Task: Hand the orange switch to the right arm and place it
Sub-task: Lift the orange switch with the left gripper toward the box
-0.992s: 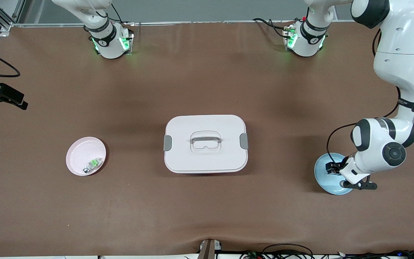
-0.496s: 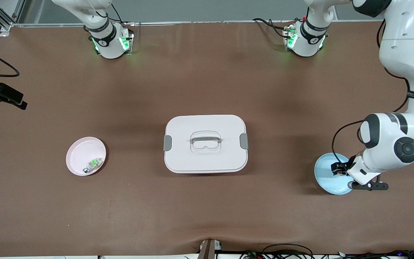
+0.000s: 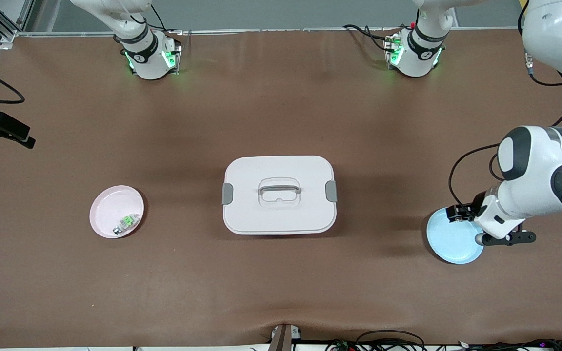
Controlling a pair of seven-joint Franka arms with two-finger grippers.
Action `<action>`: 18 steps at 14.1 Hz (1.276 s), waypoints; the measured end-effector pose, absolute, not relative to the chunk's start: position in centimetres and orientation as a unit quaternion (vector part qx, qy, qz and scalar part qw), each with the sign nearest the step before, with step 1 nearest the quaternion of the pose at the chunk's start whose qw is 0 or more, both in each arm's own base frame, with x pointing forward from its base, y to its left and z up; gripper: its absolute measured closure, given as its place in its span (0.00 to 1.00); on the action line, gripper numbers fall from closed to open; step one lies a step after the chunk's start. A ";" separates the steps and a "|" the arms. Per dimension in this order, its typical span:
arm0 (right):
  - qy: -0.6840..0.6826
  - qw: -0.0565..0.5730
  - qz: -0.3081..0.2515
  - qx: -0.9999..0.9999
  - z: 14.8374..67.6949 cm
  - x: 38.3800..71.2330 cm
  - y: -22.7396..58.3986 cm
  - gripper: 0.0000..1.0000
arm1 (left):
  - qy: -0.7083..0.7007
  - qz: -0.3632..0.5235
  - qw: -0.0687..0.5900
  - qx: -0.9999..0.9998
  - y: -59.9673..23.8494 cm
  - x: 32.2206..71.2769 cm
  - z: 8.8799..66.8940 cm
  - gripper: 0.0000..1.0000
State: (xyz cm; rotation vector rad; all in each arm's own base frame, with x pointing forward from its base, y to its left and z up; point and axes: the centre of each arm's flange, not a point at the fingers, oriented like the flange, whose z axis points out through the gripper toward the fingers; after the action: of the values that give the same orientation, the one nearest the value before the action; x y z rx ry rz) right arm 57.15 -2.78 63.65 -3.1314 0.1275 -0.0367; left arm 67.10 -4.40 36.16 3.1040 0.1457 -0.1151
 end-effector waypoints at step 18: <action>0.057 0.002 -0.003 -0.998 63.4 56.9 -4.7 0.00 | 0.191 -0.167 0.138 0.957 -21.2 58.5 49.2 0.27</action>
State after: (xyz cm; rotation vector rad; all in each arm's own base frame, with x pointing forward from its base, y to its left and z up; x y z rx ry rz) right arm 56.92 -4.70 63.38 -3.1320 0.1799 -0.0091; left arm 58.46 -21.16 49.23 2.7684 0.5525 -0.4826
